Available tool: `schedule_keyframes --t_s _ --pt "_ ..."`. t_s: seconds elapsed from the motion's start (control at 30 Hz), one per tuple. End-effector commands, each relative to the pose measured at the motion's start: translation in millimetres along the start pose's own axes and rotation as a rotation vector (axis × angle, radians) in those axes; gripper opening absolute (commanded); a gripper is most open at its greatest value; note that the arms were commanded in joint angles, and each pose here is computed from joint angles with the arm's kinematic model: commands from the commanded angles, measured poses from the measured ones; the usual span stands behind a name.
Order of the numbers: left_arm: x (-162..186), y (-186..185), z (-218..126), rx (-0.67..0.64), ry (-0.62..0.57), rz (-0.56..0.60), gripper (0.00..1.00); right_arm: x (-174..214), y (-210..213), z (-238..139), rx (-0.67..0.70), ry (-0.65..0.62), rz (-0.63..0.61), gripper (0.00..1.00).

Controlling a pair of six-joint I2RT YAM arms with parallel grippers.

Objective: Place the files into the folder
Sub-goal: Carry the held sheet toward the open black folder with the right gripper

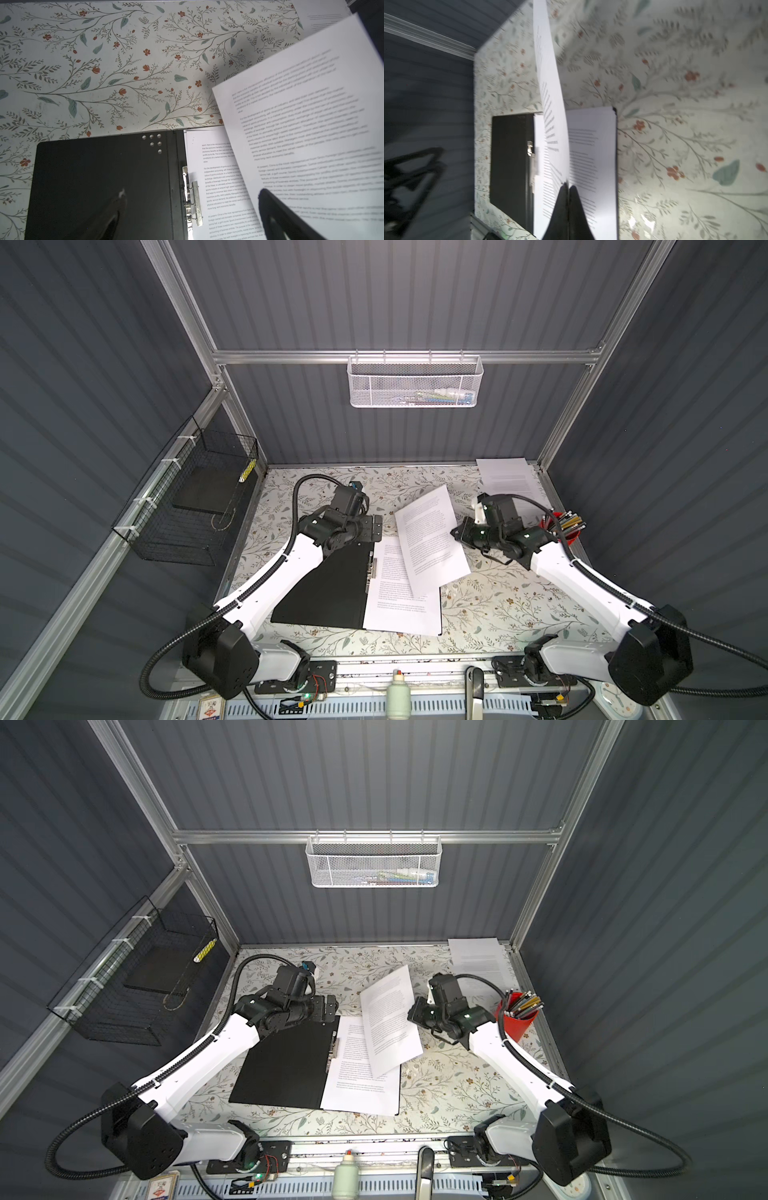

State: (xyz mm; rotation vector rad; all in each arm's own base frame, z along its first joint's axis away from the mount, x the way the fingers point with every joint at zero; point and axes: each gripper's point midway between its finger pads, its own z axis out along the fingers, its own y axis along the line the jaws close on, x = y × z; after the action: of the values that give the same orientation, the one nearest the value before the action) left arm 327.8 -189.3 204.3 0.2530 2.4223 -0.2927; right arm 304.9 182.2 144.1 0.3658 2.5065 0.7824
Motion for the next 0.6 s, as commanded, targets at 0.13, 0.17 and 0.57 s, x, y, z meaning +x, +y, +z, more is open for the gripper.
schedule_keyframes --t_s 0.13,0.17,0.57 --pt "14.4 2.0 7.2 0.002 0.069 0.014 1.00 36.8 -24.9 29.9 0.038 -0.080 0.121 0.00" --pt "14.8 1.9 6.9 0.003 0.069 0.010 1.00 42.5 -26.1 31.9 0.047 -0.083 0.124 0.00" --pt "26.3 1.5 7.7 0.013 0.108 -0.009 1.00 81.9 -23.4 49.6 0.084 -0.072 0.172 0.00"
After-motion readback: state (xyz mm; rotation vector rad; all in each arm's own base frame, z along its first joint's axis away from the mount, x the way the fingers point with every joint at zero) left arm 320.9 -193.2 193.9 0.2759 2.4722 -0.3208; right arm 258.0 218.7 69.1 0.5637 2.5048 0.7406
